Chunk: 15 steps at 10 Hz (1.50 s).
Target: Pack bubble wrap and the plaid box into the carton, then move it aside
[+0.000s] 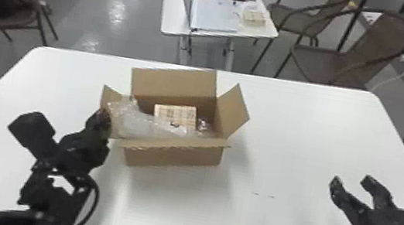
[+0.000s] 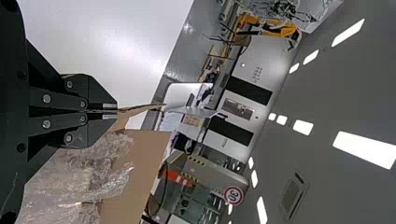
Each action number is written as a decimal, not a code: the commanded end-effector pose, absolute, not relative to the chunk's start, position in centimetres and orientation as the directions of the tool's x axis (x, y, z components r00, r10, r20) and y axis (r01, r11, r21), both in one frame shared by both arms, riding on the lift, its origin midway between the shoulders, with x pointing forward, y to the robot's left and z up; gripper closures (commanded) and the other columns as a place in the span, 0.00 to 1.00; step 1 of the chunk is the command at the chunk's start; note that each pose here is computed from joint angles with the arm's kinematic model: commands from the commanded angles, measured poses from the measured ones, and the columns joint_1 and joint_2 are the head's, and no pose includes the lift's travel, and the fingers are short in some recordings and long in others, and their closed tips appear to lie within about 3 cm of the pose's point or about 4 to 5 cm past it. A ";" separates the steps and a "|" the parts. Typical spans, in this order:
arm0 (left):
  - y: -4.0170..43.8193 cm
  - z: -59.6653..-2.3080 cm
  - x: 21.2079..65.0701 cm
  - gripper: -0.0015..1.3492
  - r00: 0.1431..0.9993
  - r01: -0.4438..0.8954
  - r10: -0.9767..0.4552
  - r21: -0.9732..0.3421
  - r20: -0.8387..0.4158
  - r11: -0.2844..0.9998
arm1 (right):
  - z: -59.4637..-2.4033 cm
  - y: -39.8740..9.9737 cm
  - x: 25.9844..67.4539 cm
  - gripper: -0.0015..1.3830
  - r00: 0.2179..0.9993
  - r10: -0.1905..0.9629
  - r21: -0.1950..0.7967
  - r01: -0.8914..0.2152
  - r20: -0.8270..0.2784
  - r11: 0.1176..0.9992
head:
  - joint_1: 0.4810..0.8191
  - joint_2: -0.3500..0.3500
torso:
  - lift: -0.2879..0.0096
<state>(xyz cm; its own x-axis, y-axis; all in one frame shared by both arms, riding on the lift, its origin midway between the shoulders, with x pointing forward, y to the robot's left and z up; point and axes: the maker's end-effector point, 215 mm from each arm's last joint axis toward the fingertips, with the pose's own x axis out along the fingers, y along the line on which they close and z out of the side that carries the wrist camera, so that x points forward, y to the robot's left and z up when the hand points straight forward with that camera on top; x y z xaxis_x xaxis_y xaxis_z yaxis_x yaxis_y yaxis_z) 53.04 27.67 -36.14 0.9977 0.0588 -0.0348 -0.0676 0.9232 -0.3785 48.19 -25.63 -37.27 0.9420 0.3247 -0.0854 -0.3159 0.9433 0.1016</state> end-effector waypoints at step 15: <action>53.1 -35.9 38.0 0.76 0.287 -0.910 0.958 -0.311 0.010 0.276 | -40.7 -26.3 46.4 0.38 0.930 0.346 0.163 -0.325 -0.121 0.931 | 0.63 0.99 | 0.51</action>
